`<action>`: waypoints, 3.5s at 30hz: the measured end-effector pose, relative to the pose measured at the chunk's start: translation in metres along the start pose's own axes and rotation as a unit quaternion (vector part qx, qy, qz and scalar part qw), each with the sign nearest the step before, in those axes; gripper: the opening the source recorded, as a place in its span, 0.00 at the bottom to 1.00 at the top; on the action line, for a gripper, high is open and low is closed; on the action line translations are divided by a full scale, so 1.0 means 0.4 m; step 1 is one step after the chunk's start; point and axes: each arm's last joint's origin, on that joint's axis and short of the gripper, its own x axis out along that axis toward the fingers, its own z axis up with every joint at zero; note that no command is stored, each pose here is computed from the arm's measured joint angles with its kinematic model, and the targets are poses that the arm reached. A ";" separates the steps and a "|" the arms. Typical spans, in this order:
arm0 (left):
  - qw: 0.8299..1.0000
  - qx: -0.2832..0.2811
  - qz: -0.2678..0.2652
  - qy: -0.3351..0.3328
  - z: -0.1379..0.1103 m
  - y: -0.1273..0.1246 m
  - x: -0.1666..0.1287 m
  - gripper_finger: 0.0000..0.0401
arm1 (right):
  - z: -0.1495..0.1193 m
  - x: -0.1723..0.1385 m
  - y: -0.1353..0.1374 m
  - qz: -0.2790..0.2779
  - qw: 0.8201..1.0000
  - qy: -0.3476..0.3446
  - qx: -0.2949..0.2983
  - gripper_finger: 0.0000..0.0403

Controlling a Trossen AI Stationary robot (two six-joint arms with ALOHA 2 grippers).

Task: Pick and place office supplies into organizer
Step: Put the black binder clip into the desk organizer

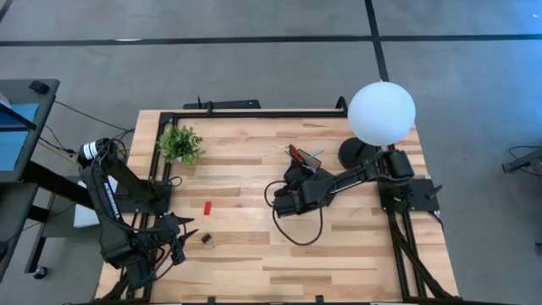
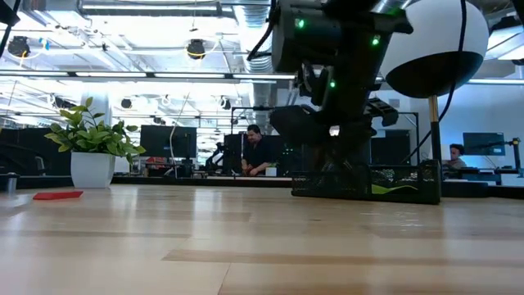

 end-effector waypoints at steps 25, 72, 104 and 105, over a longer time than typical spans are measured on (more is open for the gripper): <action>0.995 0.034 0.001 0.092 -0.045 -0.042 0.017 0.38 | -0.067 -0.358 0.197 0.357 0.921 -0.153 -0.036 0.30; 0.973 -0.052 0.158 0.159 -0.222 -0.157 0.223 0.38 | 0.022 -0.340 0.230 0.483 0.859 -0.145 -0.091 0.48; 0.989 -0.042 0.080 0.114 -0.036 -0.181 0.487 0.38 | -0.144 -0.384 0.194 0.426 0.898 -0.029 -0.108 0.48; 0.990 -0.040 0.075 0.110 -0.023 -0.184 0.494 0.38 | -0.153 -0.383 0.194 0.429 0.896 -0.027 -0.108 0.48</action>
